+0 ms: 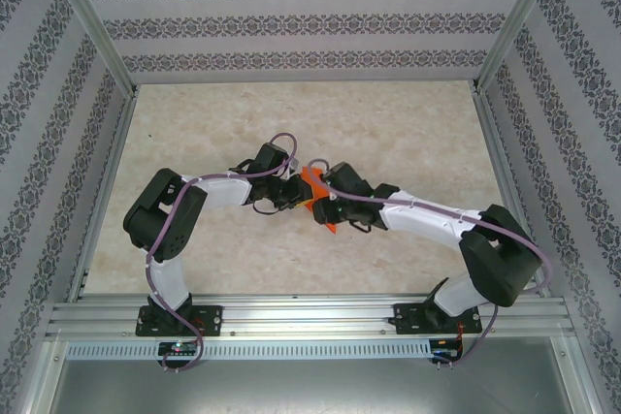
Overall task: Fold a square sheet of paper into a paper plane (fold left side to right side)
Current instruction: Fourth fold the wing at the center of the table.
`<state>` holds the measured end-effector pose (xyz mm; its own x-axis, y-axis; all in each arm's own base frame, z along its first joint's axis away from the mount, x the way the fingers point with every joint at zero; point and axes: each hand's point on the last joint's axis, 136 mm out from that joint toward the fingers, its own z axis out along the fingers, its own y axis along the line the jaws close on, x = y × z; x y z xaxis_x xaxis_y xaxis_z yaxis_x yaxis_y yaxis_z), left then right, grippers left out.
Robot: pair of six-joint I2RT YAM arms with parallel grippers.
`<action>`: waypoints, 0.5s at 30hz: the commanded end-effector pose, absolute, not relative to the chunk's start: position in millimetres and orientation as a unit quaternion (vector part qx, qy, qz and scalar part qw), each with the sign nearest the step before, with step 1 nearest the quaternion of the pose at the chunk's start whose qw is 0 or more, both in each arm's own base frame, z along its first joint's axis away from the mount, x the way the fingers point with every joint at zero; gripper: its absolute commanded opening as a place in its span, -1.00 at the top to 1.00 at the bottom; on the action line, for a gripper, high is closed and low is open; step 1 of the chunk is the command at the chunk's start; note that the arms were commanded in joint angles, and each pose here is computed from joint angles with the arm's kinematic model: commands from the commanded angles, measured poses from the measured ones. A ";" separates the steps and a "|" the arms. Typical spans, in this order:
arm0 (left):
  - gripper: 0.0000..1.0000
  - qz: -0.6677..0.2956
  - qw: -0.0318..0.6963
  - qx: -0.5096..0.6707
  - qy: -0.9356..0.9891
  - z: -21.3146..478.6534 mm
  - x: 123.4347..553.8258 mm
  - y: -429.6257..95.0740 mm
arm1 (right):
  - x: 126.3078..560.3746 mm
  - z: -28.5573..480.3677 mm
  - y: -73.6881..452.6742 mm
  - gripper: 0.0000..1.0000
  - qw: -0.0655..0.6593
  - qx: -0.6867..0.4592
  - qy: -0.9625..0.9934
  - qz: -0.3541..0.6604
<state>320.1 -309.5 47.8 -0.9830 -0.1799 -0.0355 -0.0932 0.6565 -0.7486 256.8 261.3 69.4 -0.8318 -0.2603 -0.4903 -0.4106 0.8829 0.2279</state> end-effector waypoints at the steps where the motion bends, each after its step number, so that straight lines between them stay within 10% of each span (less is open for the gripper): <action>1: 0.65 -0.417 0.068 -0.071 0.903 60.0 326.7 -318.9 | 257.8 53.0 247.3 0.12 0.243 -0.183 0.949 0.082; 15: 0.65 -0.411 0.070 -0.068 0.906 62.8 326.4 -317.6 | 257.7 29.1 258.3 0.24 0.227 -0.221 0.949 -0.007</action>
<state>323.2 -310.3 50.4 -0.9820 -0.1838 -0.0436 -0.0898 0.6573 -0.7482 250.7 259.1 24.6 -0.8138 -0.4094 -0.4124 -0.4247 0.9034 -0.0588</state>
